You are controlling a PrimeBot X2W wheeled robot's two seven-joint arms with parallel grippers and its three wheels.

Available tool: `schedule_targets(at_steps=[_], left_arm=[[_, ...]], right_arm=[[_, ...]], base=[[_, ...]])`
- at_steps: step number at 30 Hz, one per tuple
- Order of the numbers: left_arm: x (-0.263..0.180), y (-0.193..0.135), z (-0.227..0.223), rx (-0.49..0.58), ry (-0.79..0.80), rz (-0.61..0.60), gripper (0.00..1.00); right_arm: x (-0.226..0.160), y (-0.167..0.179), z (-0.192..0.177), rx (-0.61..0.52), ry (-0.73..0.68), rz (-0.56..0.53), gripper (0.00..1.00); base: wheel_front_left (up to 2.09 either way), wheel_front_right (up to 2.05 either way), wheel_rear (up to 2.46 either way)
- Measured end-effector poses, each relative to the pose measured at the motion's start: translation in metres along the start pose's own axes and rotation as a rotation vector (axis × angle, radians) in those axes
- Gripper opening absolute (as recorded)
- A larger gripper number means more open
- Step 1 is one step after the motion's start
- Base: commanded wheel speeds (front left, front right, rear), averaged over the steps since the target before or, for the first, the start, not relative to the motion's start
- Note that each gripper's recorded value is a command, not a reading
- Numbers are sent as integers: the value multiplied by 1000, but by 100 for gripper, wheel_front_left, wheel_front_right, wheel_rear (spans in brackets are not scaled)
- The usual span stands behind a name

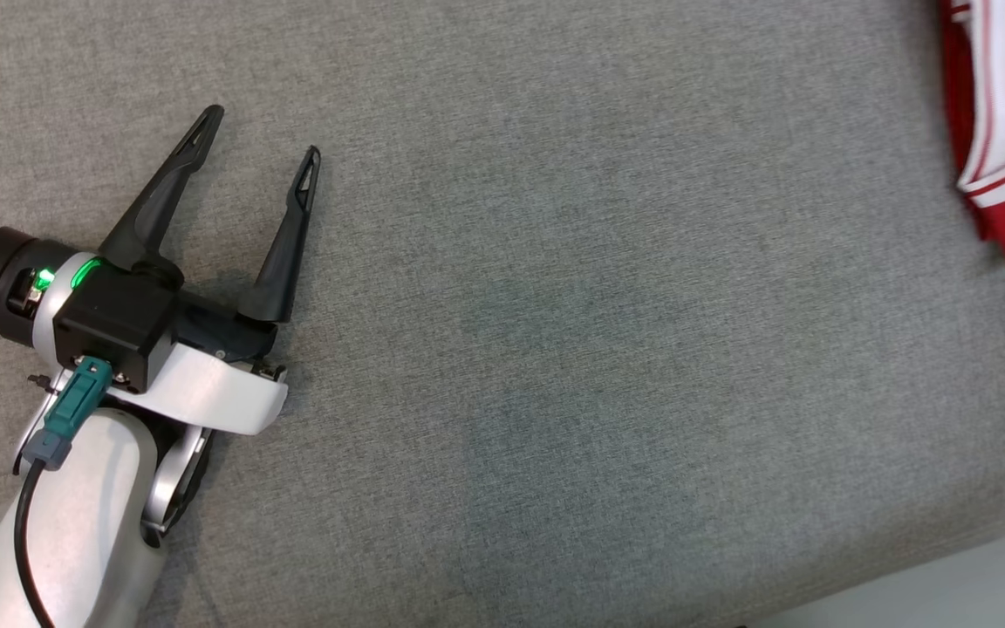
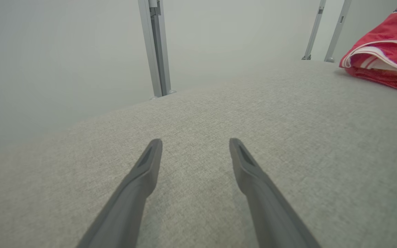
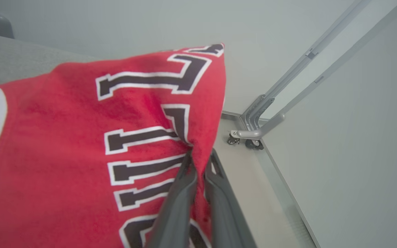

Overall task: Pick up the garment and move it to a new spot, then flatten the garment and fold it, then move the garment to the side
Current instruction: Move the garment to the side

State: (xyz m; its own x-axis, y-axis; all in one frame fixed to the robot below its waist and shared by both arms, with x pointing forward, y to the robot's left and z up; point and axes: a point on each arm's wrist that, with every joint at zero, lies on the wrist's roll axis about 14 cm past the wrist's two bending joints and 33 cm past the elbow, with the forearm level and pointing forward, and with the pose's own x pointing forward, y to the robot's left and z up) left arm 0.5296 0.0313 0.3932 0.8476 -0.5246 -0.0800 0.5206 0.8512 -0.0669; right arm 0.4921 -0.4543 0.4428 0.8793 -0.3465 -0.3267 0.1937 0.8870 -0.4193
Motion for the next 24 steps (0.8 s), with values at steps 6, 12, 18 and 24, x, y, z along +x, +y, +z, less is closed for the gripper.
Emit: schedule_targets(at_steps=[6,12,18,24], left_arm=[[-1,4,0,1,-5,11,100],[-6,6,6,6,-7,29,100],[-21,6,20,0,-21,69,100],[-44,16,46,-24,-69,156,100]], right_arm=[[8,0,-6,3,-30,-42,100],[2,8,-2,86,-70,-61,100],[-16,33,31,236,-209,-38,100],[-58,77,71,330,-375,48,100]], base=[[0,0,0],[0,0,0],[0,0,0],[0,0,0]])
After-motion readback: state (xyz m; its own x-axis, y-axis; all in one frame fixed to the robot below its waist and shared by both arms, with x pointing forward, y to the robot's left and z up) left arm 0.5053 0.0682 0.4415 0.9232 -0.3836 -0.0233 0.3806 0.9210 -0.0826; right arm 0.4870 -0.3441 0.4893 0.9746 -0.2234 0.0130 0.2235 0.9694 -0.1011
